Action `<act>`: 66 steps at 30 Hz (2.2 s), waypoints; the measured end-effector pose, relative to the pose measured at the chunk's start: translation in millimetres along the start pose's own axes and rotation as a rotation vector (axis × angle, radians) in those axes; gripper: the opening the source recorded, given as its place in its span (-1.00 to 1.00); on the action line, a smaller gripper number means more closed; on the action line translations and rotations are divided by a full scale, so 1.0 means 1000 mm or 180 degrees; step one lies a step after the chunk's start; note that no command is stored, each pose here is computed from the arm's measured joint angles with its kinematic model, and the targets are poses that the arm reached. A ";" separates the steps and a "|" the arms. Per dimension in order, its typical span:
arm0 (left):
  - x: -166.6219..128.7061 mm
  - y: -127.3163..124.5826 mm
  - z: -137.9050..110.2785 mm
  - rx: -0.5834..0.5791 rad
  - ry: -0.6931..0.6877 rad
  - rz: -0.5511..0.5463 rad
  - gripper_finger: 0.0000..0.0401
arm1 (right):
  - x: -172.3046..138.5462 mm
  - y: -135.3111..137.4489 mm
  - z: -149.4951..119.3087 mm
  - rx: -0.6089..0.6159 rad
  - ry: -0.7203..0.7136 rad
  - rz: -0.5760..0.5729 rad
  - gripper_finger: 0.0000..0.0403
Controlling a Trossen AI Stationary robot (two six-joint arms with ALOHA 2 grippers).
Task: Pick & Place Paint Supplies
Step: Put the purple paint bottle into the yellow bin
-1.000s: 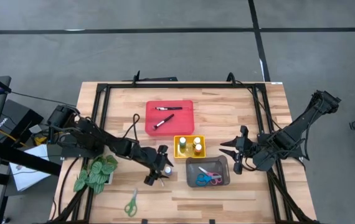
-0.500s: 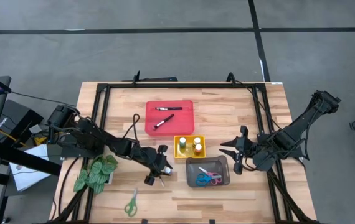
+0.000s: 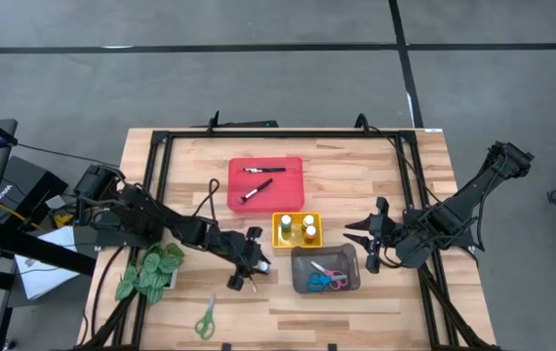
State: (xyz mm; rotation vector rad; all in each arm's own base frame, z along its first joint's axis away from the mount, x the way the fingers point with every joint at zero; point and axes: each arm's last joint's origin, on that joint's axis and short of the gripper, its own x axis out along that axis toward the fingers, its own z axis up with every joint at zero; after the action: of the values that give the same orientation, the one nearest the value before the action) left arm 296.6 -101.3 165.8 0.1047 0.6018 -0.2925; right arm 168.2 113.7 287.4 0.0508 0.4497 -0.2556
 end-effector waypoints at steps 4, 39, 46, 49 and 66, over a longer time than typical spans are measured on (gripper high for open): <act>-0.006 0.002 0.017 0.0012 -0.0020 0.0058 -0.46 | 0.000 0.000 0.000 -0.0007 0.0006 -0.0004 -0.53; -0.013 0.079 0.048 -0.0244 -0.0370 0.0543 -0.46 | 0.000 -0.001 -0.002 -0.0063 0.0050 -0.0030 -0.53; -0.015 0.084 0.058 -0.0233 -0.0420 0.0610 -0.46 | 0.000 -0.001 -0.002 -0.0062 0.0049 -0.0029 -0.53; -0.021 0.088 0.077 -0.0169 -0.0426 0.0639 -0.46 | 0.000 -0.001 -0.002 -0.0062 0.0049 -0.0029 -0.53; 0.017 0.092 0.070 -0.0335 0.0108 0.0563 -0.46 | 0.000 -0.001 -0.002 -0.0069 0.0085 0.0016 -0.53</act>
State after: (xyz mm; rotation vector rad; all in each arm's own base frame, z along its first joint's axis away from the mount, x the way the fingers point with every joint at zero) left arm 375.4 -30.3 214.4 0.0612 0.6360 -0.0876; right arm 166.9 113.0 285.2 0.0341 0.4789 -0.2453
